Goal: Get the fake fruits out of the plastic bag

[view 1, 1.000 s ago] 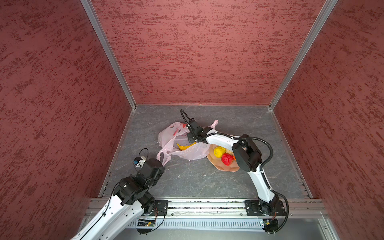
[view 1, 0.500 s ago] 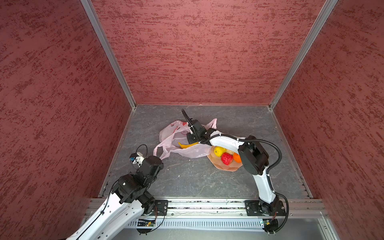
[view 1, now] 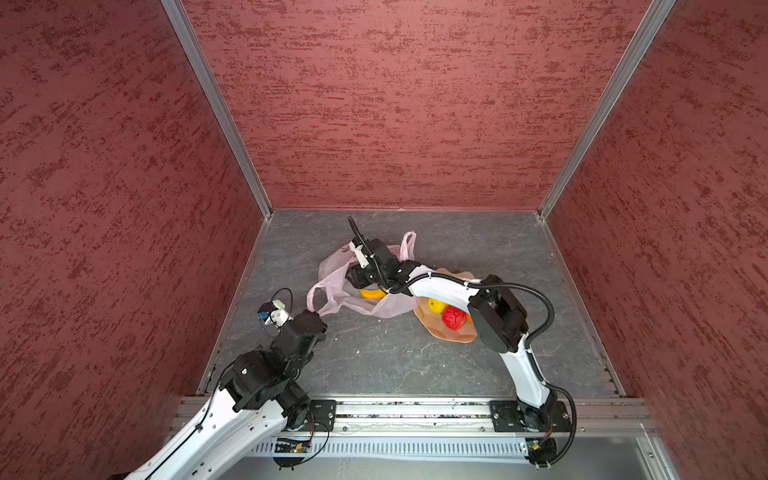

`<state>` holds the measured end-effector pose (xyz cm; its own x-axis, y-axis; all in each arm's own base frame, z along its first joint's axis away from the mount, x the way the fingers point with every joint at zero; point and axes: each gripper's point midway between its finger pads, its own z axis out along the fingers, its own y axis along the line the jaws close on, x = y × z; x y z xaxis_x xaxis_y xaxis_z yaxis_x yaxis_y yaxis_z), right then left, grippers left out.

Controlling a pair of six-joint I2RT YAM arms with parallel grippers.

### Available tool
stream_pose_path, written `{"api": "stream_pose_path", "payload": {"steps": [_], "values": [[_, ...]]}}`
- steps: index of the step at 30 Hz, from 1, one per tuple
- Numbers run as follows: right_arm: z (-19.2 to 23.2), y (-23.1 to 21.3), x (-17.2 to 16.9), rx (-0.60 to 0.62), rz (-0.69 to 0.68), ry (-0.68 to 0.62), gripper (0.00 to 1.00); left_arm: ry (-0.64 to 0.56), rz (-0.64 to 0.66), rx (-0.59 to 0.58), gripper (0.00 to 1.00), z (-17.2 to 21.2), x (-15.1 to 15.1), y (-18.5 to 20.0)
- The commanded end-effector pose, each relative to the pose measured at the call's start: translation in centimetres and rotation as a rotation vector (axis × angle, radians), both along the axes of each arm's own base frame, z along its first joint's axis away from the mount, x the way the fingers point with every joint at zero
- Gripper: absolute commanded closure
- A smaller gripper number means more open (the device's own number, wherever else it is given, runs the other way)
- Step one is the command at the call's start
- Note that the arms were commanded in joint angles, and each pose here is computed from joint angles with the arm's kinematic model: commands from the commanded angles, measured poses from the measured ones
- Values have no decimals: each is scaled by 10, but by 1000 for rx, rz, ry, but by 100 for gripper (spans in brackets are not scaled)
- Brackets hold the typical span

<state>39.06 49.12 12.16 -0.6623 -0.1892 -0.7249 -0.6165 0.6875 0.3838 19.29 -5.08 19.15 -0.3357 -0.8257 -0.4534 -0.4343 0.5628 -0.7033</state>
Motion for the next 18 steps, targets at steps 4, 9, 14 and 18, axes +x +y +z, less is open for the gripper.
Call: {"api": "stream_pose_path", "payload": {"steps": [4,9,14,18], "values": [[-3,35,12,75,32,12,44,0,-7,16,100,-6,-13,12],[-6,52,15,100,53,30,34,4,-20,10,100,-9,-17,13],[-10,63,14,118,72,51,24,19,-34,3,100,-16,-17,8],[-15,69,13,125,81,75,20,26,-44,-1,100,-22,-16,5]]}}
